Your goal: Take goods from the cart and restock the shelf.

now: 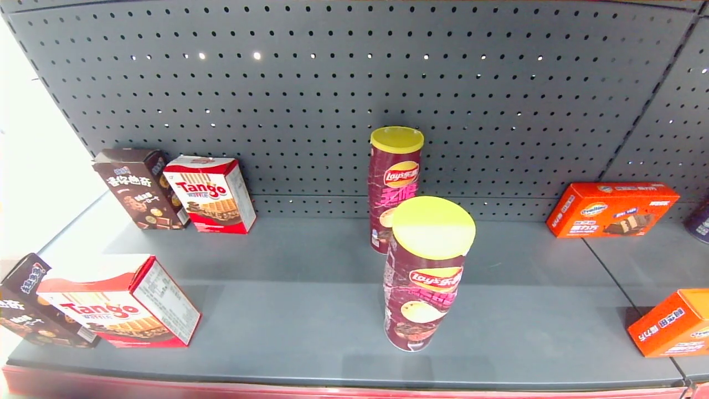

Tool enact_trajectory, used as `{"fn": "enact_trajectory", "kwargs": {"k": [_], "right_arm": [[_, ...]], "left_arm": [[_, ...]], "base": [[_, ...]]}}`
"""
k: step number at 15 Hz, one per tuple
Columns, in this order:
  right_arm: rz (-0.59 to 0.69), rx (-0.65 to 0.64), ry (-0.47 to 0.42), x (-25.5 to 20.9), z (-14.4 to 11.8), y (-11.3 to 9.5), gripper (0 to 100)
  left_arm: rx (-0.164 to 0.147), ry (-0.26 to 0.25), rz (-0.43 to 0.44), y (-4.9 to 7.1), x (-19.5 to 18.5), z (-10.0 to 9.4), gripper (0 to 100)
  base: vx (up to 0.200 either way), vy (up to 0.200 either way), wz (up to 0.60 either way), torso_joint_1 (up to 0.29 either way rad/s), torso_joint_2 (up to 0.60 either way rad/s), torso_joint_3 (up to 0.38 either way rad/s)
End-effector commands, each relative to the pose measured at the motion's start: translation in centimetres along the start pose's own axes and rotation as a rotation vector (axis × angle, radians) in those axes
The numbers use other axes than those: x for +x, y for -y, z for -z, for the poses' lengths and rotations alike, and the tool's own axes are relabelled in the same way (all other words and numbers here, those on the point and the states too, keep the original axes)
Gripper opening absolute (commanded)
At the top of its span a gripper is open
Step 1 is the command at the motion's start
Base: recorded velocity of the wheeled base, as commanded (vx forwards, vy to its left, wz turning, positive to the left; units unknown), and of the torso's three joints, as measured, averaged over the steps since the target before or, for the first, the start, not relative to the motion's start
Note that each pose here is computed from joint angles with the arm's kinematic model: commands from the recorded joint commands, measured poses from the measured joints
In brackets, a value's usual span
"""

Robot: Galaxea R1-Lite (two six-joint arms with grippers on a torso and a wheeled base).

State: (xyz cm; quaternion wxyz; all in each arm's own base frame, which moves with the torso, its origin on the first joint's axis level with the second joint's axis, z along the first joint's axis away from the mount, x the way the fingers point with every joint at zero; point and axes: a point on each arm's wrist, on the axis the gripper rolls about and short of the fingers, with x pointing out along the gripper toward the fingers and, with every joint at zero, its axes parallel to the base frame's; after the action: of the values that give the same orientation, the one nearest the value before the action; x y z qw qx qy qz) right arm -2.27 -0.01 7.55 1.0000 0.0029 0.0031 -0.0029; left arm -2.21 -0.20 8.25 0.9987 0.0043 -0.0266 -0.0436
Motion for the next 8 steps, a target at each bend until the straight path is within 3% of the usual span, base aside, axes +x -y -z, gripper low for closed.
{"fn": "enact_trajectory", "kwargs": {"k": [1, 2, 3, 4, 5, 8], "right_arm": [[0.0, 0.0, -0.001, 0.01, 0.0, 0.0, 100], [0.0, 0.0, -0.001, 0.01, 0.0, 0.0, 100], [0.0, 0.0, -0.001, 0.01, 0.0, 0.0, 100], [0.0, 0.0, -0.001, 0.01, 0.0, 0.0, 100], [0.0, 0.0, -0.001, 0.01, 0.0, 0.0, 100], [0.0, 0.002, -0.001, 0.01, 0.0, 0.0, 100]], "left_arm": [[-0.041, 0.007, 0.002, 0.01, -0.05, 0.01, 100], [-0.036, 0.008, 0.011, 0.03, -0.07, 0.01, 100], [0.01, 0.007, -0.006, -0.01, -0.07, 0.03, 100], [0.083, -0.057, -0.148, -0.32, -0.12, 0.63, 100], [0.063, -0.049, -0.139, -0.3, -0.11, 0.57, 100], [0.048, -0.059, -0.092, -0.21, -0.08, 0.66, 100]], "base": [[0.0, 0.0, 0.0, 0.0, 0.0, 0.0], [0.0, 0.0, 0.0, 0.0, 0.0, 0.0], [0.0, 0.0, 0.0, 0.0, 0.0, 0.0], [0.0, 0.0, 0.0, 0.0, 0.0, 0.0], [0.0, 0.0, 0.0, 0.0, 0.0, 0.0], [0.0, 0.0, 0.0, 0.0, 0.0, 0.0]]}}
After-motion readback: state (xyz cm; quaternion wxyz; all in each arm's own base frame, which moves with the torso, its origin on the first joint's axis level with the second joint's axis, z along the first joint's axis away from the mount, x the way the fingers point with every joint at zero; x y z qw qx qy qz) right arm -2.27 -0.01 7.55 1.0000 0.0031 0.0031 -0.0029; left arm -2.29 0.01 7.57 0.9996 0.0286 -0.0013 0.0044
